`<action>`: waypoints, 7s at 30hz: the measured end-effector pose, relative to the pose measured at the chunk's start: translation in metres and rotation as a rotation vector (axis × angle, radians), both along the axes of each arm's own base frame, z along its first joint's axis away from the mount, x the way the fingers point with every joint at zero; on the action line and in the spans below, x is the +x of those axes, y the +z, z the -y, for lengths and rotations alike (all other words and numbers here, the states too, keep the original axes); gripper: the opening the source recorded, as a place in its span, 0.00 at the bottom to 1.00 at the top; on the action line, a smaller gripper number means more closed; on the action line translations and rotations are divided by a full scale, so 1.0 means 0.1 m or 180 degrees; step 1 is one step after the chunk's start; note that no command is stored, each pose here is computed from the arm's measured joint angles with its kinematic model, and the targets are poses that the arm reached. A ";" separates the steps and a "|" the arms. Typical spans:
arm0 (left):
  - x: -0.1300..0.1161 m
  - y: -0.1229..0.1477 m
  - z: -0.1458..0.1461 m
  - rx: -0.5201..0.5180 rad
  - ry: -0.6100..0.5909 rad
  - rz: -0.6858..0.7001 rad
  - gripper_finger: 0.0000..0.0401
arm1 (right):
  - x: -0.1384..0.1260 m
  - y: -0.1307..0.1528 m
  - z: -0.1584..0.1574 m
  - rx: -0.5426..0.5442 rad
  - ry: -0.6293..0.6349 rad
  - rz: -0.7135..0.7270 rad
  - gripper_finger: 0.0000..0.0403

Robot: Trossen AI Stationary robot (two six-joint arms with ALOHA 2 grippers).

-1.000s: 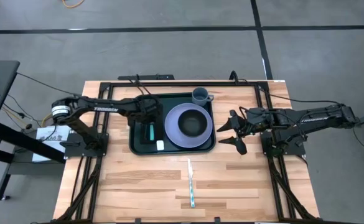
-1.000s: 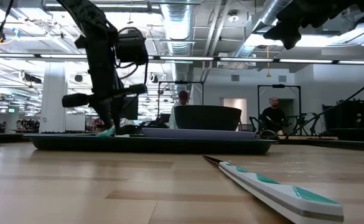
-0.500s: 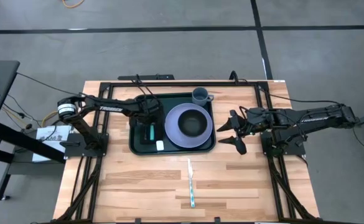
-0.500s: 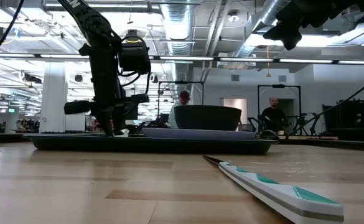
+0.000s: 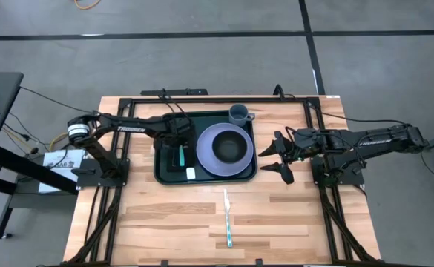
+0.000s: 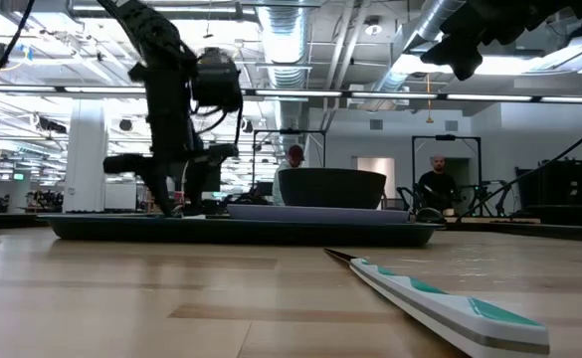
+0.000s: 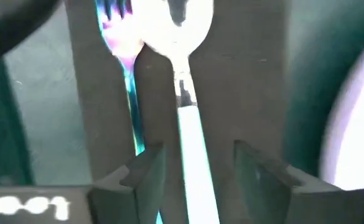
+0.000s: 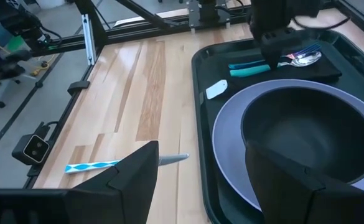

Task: Set up tray
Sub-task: Put the blue knife on the black napkin to the right of the blue spoon

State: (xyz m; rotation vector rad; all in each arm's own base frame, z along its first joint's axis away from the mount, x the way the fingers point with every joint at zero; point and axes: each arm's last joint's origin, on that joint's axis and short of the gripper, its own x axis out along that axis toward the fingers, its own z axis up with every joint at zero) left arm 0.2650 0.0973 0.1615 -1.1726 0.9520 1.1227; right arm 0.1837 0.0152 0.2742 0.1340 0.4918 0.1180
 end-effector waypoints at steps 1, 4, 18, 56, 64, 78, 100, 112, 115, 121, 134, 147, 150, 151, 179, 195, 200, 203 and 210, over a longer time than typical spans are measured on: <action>0.02 0.07 0.02 0.0029 -0.0063 -0.0001 0.44 | 0.00 0.00 0.00 -0.0003 0.0002 -0.0002 0.57; 0.09 0.38 0.11 0.0218 -0.0211 0.0033 0.47 | 0.00 -0.01 0.00 -0.0010 0.0004 -0.0025 0.57; 0.82 1.74 1.56 0.0540 -0.0631 0.1544 0.40 | -0.04 -0.07 0.00 0.0019 -0.0033 -0.0273 0.57; 1.86 0.14 2.82 -0.0816 -0.0514 0.0795 0.40 | -0.10 -0.15 0.00 -0.0101 0.0127 -0.0578 0.57; 1.84 -0.12 2.87 -0.0889 -0.0460 0.0488 0.40 | -0.10 -0.15 0.00 -0.0101 0.0126 -0.0582 0.57; 1.83 -0.28 2.92 -0.1011 -0.0463 0.0290 0.40 | -0.10 -0.15 0.00 -0.0230 0.0208 -0.0568 0.57; 1.74 -0.35 2.91 -0.0856 -0.0470 -0.0039 0.08 | -0.10 -0.15 0.00 -0.0361 0.0284 -0.0554 0.57; 1.74 -0.35 2.91 -0.0855 -0.0479 -0.0032 0.04 | -0.10 -0.15 0.00 -0.0362 0.0285 -0.0553 0.57; 1.74 -0.33 2.91 -0.0848 -0.0491 -0.0018 0.02 | -0.10 -0.15 0.00 -0.0362 0.0285 -0.0553 0.57; 1.73 -0.26 2.91 -0.0822 -0.0507 0.0026 0.01 | -0.10 -0.15 0.00 -0.0362 0.0285 -0.0550 0.57; 1.51 0.21 2.84 -0.0586 -0.0452 -0.0093 0.02 | -0.10 -0.15 0.00 -0.0380 0.0297 -0.0525 0.57; 1.35 0.48 2.84 -0.0473 -0.0375 -0.0107 0.00 | -0.10 -0.15 0.00 -0.0382 0.0299 -0.0524 0.57; 1.34 0.48 2.83 -0.0440 -0.0451 -0.0146 0.00 | -0.10 -0.15 0.00 -0.0383 0.0298 -0.0524 0.57; 1.33 0.48 2.83 -0.0419 -0.0483 -0.0184 0.00 | -0.10 -0.15 0.00 -0.0382 0.0298 -0.0525 0.57; 1.17 -0.08 2.66 -0.0514 -0.1370 -0.0766 0.48 | -0.10 -0.15 0.00 -0.0381 0.0297 -0.0526 0.57; 1.13 -0.17 2.81 -0.0969 -0.1752 -0.0658 0.05 | -0.10 -0.15 0.00 -0.0380 0.0296 -0.0526 0.57; 1.15 0.03 3.09 -0.1193 -0.2007 -0.0467 0.04 | -0.10 -0.15 0.00 -0.0380 0.0296 -0.0525 0.57; 1.14 0.25 3.26 -0.1106 -0.1881 -0.0370 0.04 | -0.10 -0.15 0.00 -0.0381 0.0297 -0.0526 0.57; 0.89 0.75 3.54 -0.0579 -0.0960 -0.0396 0.04 | -0.10 -0.15 0.00 -0.0382 0.0297 -0.0526 0.57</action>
